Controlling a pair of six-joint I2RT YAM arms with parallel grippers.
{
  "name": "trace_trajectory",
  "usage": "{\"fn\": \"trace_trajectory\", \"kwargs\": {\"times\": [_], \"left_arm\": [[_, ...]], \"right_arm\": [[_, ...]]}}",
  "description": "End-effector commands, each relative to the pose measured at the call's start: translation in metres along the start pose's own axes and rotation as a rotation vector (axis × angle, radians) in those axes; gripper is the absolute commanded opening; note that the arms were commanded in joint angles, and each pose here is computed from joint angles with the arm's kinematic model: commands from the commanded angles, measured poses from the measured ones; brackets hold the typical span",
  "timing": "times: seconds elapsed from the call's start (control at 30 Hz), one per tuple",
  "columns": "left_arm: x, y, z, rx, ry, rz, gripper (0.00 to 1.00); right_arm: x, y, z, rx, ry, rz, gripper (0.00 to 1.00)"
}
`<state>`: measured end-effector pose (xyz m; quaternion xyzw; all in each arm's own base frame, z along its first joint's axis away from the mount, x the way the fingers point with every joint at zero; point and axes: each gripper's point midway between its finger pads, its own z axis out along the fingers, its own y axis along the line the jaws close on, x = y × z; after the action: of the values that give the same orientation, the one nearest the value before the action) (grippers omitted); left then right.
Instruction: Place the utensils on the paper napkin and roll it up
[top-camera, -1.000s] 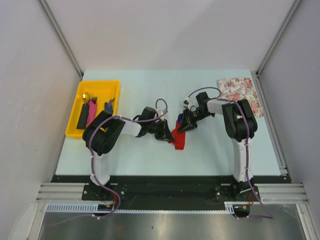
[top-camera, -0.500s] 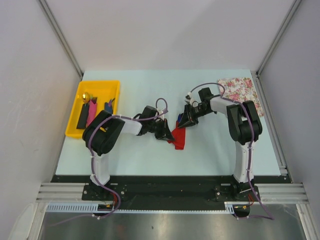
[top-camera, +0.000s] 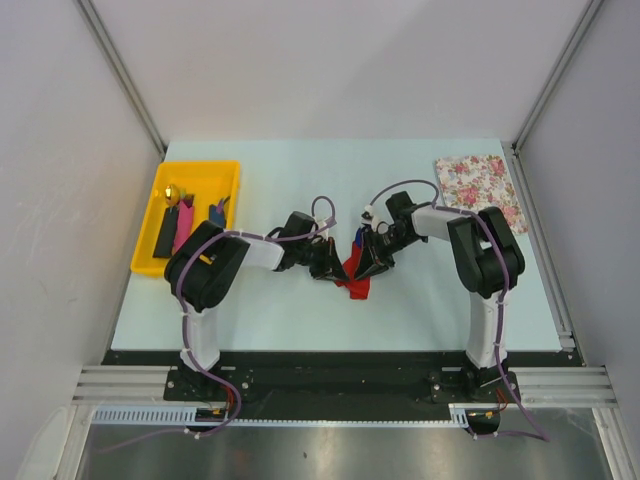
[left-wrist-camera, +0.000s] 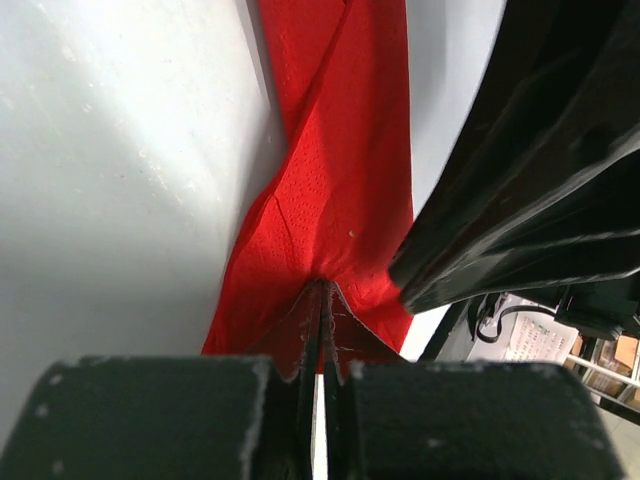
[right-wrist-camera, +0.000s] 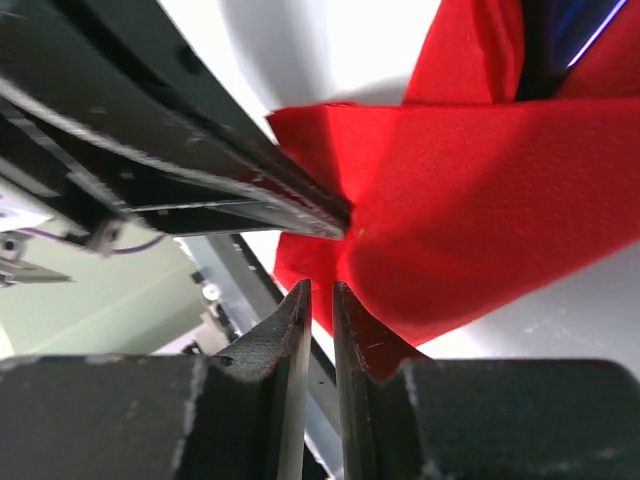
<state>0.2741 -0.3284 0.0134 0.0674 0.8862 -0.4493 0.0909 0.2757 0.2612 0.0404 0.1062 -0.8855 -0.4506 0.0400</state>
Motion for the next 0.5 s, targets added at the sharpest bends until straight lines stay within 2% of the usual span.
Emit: {"fn": "trace_trajectory", "kwargs": {"times": [0.0,0.1,0.2,0.27,0.4,0.47], "left_arm": [[0.008,0.038,-0.004,-0.173,-0.014,-0.031,0.01],[0.005,0.033,-0.006,-0.164,-0.023,-0.027,0.01],[-0.015,0.010,-0.019,-0.082,-0.102,0.019,0.05],[-0.038,-0.011,-0.033,-0.033,-0.187,0.069,0.17],[-0.066,-0.025,-0.039,-0.050,-0.228,0.153,0.40],[-0.075,-0.022,-0.033,-0.072,-0.228,0.152,0.46]], "right_arm": [[0.009,-0.019,0.011,0.076,0.031,-0.035,0.19],[0.014,-0.034,0.017,0.122,0.051,-0.049,0.19],[0.020,-0.047,0.020,0.159,0.071,-0.044,0.19],[0.024,-0.052,0.022,0.164,0.079,-0.036,0.18],[0.023,-0.053,0.023,0.160,0.075,-0.033,0.19],[0.023,-0.053,0.023,0.159,0.075,-0.034,0.19]]}}
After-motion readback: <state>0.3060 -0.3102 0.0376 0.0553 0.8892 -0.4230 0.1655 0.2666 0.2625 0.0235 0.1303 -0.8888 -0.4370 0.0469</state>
